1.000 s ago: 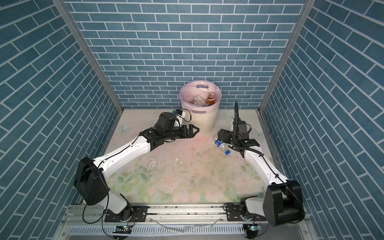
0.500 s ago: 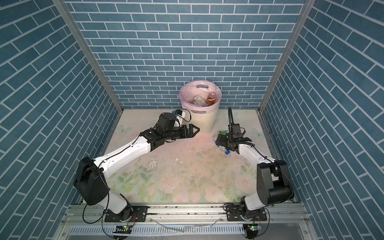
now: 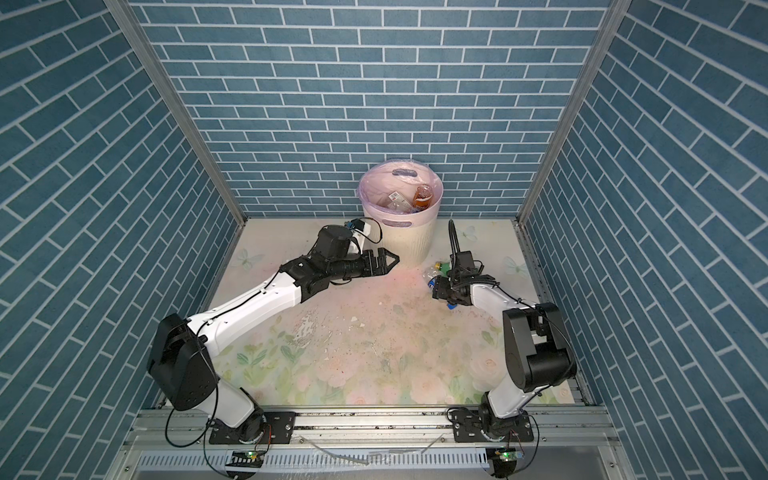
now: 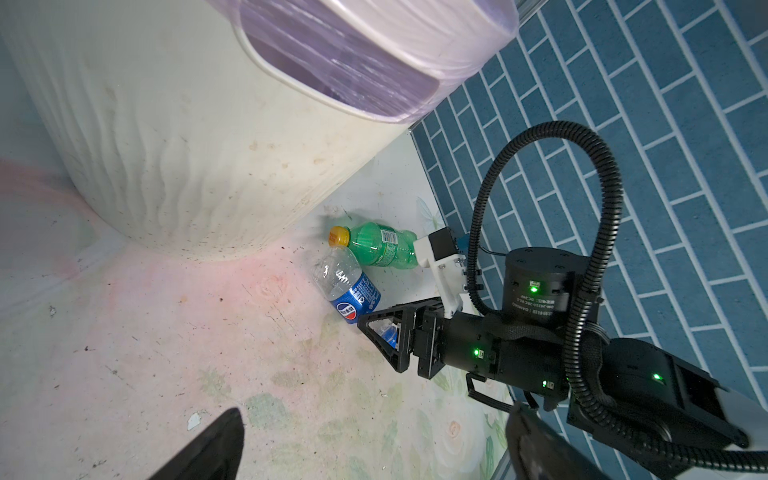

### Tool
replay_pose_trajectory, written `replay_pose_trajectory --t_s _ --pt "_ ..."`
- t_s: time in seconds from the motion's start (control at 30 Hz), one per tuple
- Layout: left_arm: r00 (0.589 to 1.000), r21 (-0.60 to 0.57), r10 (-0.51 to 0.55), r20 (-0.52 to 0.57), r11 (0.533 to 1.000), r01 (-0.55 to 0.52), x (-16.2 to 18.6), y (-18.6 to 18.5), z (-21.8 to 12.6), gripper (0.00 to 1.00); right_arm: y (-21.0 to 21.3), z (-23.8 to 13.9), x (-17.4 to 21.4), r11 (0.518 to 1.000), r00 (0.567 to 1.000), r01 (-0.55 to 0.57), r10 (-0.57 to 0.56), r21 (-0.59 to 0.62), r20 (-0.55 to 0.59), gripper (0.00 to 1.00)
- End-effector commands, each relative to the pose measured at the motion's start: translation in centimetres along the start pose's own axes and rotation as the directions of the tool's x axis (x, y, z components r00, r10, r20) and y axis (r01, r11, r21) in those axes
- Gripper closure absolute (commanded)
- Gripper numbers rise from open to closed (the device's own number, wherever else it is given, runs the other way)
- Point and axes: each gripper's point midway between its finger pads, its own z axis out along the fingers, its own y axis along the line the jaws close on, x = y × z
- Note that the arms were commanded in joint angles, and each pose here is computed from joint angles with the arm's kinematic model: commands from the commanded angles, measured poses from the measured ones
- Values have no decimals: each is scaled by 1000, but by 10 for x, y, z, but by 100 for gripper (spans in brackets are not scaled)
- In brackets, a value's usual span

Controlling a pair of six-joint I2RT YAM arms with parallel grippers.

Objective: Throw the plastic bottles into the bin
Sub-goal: 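Lower the right gripper toward the green Sprite bottle beside the bin, then close the right gripper on the green Sprite bottle's neck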

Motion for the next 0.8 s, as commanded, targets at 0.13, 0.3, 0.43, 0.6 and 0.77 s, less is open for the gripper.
replay_pose_trajectory --t_s 0.13,0.3,0.43,0.6,0.77 --pt "1000 1 -2 3 1000 2 -1 3 1 1 28 2 -9 996 997 75 -74 -46 12 40" --pt "1000 -3 -6 1 1000 6 0 4 -1 1 41 5 -3 993 995 95 -95 -70 4 53" --pt "1000 -15 -12 11 1000 13 -1 10 -5 1 53 8 2 990 994 106 -107 -89 -4 57" --pt "999 -24 -43 25 999 44 -4 20 -9 1 76 12 13 985 992 125 -128 -123 -20 58" --pt "998 -32 -55 37 998 57 -6 26 -15 1 94 13 19 977 988 145 -152 -159 -30 59"
